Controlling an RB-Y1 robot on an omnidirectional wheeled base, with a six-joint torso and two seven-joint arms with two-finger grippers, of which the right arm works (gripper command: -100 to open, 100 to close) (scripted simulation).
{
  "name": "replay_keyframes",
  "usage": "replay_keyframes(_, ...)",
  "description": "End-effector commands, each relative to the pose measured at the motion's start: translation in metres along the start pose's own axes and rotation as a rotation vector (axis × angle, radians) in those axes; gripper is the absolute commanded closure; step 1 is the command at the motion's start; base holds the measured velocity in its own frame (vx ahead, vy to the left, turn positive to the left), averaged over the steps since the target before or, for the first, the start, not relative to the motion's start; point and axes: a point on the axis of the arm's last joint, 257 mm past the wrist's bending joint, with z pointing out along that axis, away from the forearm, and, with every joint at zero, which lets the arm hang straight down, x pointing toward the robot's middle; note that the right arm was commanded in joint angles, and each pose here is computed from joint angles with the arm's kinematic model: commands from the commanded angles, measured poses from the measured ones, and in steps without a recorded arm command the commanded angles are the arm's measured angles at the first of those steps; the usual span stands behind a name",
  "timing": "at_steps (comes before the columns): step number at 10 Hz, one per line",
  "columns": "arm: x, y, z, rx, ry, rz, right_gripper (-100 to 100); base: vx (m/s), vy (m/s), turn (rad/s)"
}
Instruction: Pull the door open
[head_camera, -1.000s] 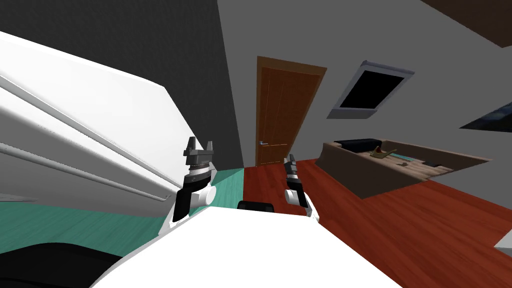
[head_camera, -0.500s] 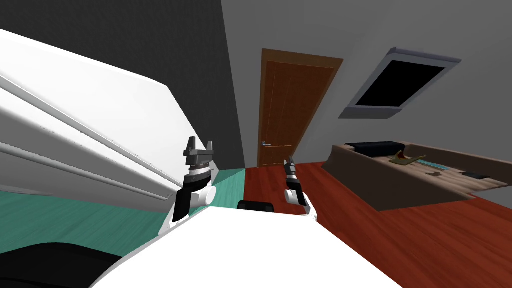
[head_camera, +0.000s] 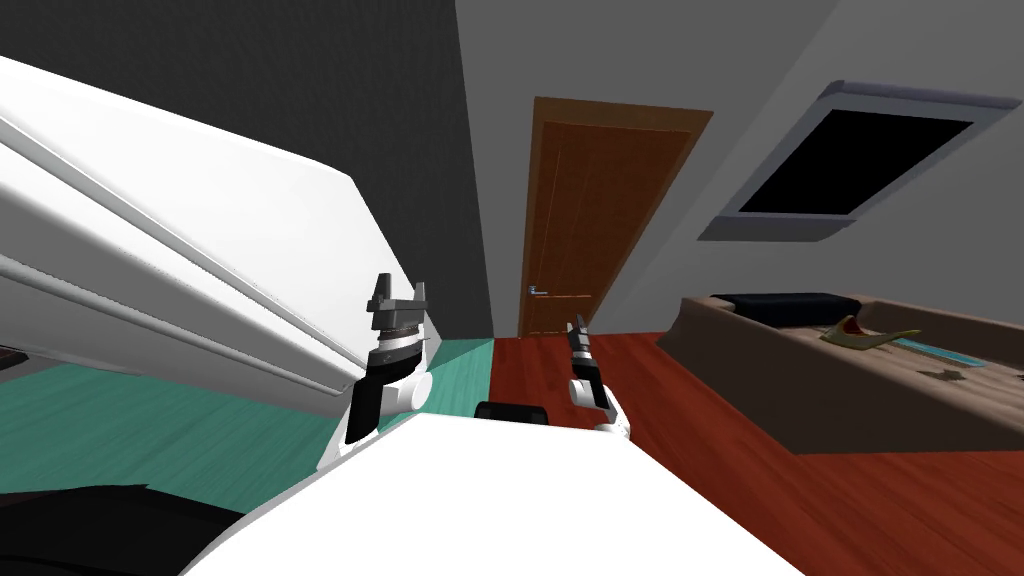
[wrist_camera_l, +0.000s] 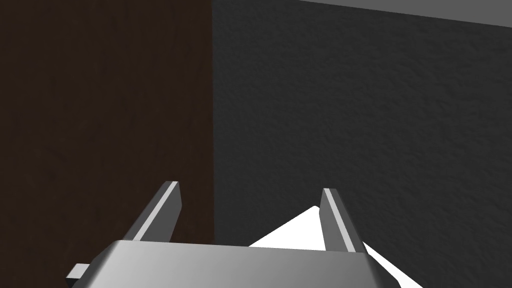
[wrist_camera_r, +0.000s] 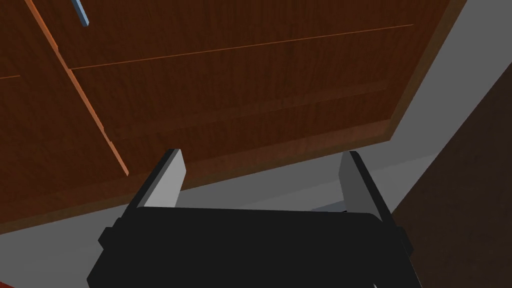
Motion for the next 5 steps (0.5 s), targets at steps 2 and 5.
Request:
replay_keyframes(2,-0.007,-0.021,-0.0034,0.034,-0.011,-0.004,-100,0.069,-0.003,0.104)
replay_keyframes(5,-0.016,-0.042,-0.0046,0.063,-0.026,-0.008,-100,0.1,-0.025,0.149)
